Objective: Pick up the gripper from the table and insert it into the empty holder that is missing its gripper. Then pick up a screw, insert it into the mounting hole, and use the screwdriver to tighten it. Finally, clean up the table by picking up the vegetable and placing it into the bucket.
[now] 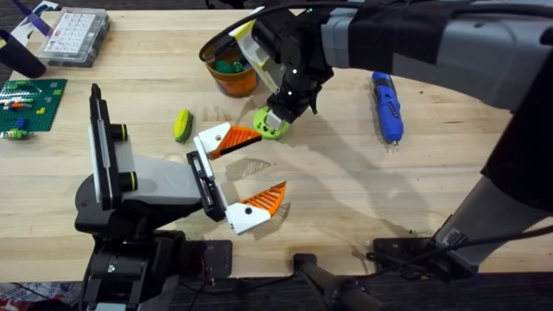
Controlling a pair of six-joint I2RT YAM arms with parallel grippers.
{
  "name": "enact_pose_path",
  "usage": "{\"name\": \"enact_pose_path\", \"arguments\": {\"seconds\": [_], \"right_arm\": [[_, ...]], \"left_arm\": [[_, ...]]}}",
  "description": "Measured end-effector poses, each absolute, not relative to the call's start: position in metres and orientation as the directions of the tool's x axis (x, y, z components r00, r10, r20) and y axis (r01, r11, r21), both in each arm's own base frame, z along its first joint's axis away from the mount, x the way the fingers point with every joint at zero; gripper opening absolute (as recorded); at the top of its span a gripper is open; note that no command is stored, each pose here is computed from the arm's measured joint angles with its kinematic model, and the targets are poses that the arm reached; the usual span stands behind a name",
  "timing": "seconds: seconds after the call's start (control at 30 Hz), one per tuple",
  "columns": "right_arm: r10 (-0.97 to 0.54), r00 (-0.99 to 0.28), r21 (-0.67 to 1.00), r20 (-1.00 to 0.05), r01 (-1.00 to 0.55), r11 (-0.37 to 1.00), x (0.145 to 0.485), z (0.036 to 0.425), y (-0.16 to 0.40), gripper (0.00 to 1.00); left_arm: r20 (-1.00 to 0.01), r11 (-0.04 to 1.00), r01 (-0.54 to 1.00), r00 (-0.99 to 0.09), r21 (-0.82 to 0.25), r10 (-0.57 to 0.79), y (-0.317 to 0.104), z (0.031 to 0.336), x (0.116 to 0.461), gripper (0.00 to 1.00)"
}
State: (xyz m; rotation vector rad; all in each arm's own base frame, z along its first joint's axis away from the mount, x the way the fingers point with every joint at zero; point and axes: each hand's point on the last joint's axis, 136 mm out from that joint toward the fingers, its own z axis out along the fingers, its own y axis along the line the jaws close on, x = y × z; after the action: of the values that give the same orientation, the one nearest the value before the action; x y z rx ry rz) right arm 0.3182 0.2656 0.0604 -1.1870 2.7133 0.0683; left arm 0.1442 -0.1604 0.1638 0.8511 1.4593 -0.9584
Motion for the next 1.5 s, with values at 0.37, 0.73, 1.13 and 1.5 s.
{"name": "enact_pose_path", "arguments": {"seconds": [0.37, 0.73, 1.13, 1.5], "right_arm": [[-0.728, -0.666, -0.025, -0.164, -0.735, 0.678, 0.316, 0.056, 0.264, 0.395], [-0.738, -0.654, -0.027, -0.164, -0.745, 0.666, 0.307, 0.076, 0.257, 0.395], [-0.734, -0.649, -0.016, -0.199, -0.747, 0.665, 0.283, 0.128, 0.241, 0.395], [-0.667, -0.673, 0.082, -0.321, -0.721, 0.688, 0.255, 0.141, 0.217, 0.395]], "left_arm": [[-0.993, 0.410, 0.906, -0.113, -0.108, -0.011, -0.160, 0.162, 0.145, 0.986], [-0.993, 0.410, 0.906, -0.114, -0.108, -0.011, -0.160, 0.162, 0.145, 0.986], [-0.993, 0.430, 0.896, -0.113, -0.107, -0.011, -0.159, 0.162, 0.148, 0.986], [-0.993, 0.434, 0.895, -0.114, -0.107, -0.012, -0.158, 0.162, 0.149, 0.986]]}}
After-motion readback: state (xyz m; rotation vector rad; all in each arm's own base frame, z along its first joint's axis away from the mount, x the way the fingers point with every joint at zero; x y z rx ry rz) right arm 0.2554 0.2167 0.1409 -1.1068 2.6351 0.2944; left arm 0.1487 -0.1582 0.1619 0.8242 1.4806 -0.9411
